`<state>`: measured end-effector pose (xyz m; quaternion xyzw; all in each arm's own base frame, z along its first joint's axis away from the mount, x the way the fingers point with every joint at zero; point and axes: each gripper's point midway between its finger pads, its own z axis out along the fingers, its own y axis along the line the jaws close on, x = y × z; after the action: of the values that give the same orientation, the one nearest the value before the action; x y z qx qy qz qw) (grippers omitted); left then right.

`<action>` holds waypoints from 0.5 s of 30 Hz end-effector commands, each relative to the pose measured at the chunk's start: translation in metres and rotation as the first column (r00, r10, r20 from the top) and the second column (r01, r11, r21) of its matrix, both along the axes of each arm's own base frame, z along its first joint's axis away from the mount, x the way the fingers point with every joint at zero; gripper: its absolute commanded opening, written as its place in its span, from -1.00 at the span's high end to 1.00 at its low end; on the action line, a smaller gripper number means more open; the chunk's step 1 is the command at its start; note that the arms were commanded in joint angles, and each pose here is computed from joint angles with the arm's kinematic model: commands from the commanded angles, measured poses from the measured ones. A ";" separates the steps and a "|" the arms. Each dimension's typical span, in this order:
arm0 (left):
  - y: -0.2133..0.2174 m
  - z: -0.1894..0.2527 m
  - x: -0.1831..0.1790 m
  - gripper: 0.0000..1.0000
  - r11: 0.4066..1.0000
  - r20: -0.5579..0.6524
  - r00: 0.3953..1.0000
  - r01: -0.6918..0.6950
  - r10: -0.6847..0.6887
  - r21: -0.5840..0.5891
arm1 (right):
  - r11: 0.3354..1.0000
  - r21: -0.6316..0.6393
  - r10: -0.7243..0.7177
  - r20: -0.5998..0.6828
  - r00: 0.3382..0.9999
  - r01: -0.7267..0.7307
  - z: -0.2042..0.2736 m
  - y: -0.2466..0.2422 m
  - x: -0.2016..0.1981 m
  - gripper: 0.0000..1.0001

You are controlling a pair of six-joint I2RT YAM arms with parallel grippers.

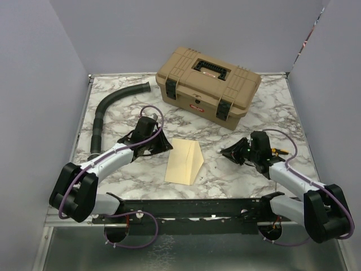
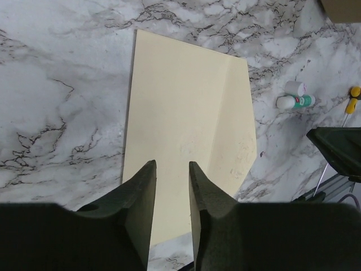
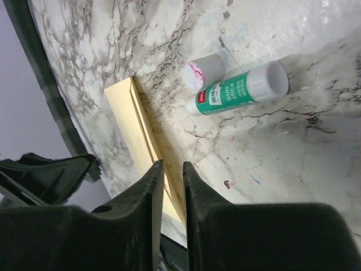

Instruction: Place the letter into the envelope and seal it

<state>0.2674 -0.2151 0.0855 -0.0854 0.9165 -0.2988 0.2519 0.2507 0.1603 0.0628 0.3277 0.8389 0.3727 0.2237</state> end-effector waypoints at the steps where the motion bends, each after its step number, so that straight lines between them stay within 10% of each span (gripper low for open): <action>1: -0.009 0.003 0.000 0.47 0.999 0.004 1.000 0.026 -0.026 -0.046 | 0.991 -0.076 0.109 0.015 0.994 -0.107 -0.004 0.000 -0.004 0.69; 15: -0.002 -0.073 -0.025 1.00 0.985 -0.069 0.997 -0.012 0.024 0.169 | 0.959 -0.071 0.277 0.014 0.961 -0.275 -0.020 0.043 -0.011 0.88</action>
<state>0.2417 -0.2314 0.0317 -0.0704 0.9374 -0.2659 0.2133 0.2346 0.1885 0.0375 0.2230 0.8865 0.3606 0.1851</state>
